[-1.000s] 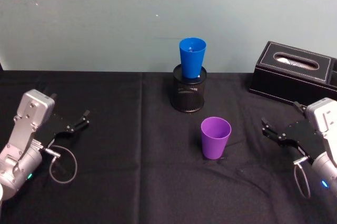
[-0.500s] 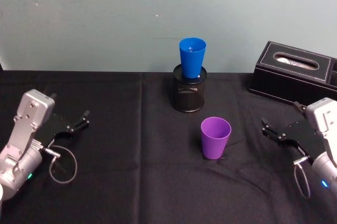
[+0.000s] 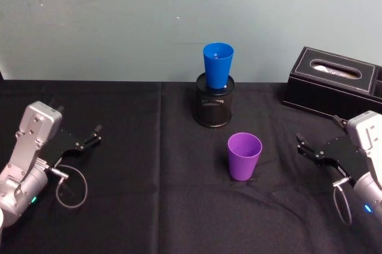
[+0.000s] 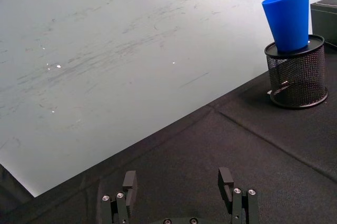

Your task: Pick up one cup with a gripper and tap it against the other cup.

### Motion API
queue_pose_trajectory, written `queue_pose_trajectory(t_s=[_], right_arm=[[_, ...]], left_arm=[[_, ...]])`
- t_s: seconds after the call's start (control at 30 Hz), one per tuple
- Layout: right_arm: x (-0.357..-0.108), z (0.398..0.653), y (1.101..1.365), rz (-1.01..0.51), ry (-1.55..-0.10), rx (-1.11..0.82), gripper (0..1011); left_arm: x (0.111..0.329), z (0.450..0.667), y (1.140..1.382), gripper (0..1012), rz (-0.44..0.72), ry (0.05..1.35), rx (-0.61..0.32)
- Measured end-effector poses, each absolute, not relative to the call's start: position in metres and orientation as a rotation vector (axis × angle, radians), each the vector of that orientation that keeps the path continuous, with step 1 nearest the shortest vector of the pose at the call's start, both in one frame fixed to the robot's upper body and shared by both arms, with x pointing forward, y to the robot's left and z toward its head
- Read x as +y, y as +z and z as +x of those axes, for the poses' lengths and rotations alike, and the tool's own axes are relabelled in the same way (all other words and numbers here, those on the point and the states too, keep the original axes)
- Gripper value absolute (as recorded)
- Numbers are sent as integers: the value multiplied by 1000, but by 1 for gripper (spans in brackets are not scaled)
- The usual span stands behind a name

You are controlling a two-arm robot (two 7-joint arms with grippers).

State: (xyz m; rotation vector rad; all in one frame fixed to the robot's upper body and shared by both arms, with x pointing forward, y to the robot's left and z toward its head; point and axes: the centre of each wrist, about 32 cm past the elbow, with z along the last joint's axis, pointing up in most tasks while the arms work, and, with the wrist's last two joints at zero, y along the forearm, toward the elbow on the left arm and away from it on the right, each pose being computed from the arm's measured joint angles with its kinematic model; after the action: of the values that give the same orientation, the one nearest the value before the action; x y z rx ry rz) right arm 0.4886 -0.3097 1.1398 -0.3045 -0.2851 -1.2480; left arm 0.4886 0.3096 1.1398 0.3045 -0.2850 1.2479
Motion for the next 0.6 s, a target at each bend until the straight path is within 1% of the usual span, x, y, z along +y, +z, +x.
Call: queue_pose_trajectory(t_s=[0.13, 0.4, 0.6], right_arm=[[-309, 489, 1140, -305, -1246, -285, 1003], [-300, 494, 1140, -284, -1172, -241, 1003], [-297, 492, 1140, -299, -1132, -217, 1003]], left_arm=[[310, 489, 1140, 1011, 304, 1248, -285], [310, 489, 1140, 1011, 304, 1248, -285], [310, 489, 1140, 1011, 305, 1248, -285]])
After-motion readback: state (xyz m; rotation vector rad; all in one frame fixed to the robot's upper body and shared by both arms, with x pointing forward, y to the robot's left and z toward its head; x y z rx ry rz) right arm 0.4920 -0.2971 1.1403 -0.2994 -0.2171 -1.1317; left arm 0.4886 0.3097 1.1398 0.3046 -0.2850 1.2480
